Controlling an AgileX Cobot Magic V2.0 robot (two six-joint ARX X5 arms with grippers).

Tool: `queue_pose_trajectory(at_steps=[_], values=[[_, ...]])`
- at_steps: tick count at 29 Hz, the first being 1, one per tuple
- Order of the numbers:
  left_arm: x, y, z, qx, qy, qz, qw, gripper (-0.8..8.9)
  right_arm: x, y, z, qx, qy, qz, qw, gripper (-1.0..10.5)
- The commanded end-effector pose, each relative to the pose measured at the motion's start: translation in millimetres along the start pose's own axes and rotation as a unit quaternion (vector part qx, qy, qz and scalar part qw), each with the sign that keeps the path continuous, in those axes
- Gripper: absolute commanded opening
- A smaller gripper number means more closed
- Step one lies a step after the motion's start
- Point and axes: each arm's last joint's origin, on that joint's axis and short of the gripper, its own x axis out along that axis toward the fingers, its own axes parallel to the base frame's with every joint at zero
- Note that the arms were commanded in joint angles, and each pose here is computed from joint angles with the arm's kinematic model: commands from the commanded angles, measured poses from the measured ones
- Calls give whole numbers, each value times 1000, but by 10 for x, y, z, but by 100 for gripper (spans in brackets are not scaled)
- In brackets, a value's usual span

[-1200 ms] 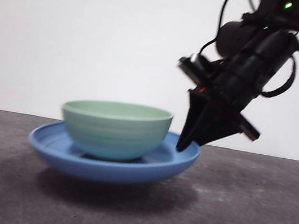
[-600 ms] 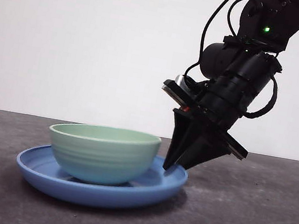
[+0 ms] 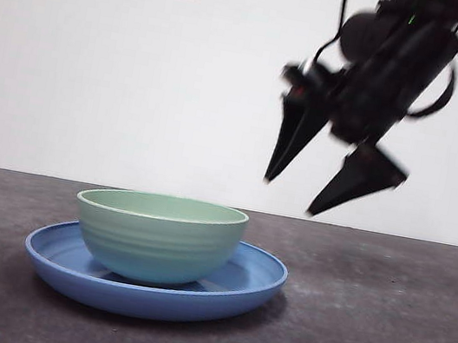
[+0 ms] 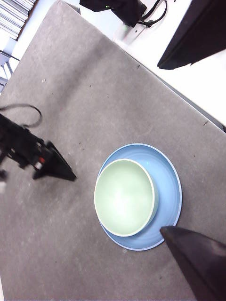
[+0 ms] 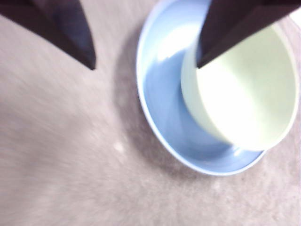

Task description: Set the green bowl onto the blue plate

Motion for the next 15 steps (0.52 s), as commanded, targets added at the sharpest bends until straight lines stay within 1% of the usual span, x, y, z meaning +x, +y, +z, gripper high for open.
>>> queue_pose_trajectory(at_steps=[1, 4, 6, 7, 11, 15], values=[[-12, -6, 26, 3, -6, -1, 1000, 532, -284, 120, -37, -36, -19, -16, 999, 392], [-12, -6, 26, 3, -6, -1, 1000, 532, -711, 285, -194, -56, -59, -44, 996, 403], [-12, -6, 26, 3, -6, -1, 1000, 532, -986, 395, -343, -66, -86, -61, 992, 483], [-12, -6, 26, 3, -6, -1, 1000, 532, -1066, 425, -404, -69, -93, -65, 991, 503], [-12, -6, 26, 3, -6, -1, 1000, 532, -1311, 497, -722, -82, -119, -62, 988, 525], [-12, -6, 26, 3, -6, -1, 1000, 532, -1473, 504, -1175, -94, -149, -58, 983, 525]])
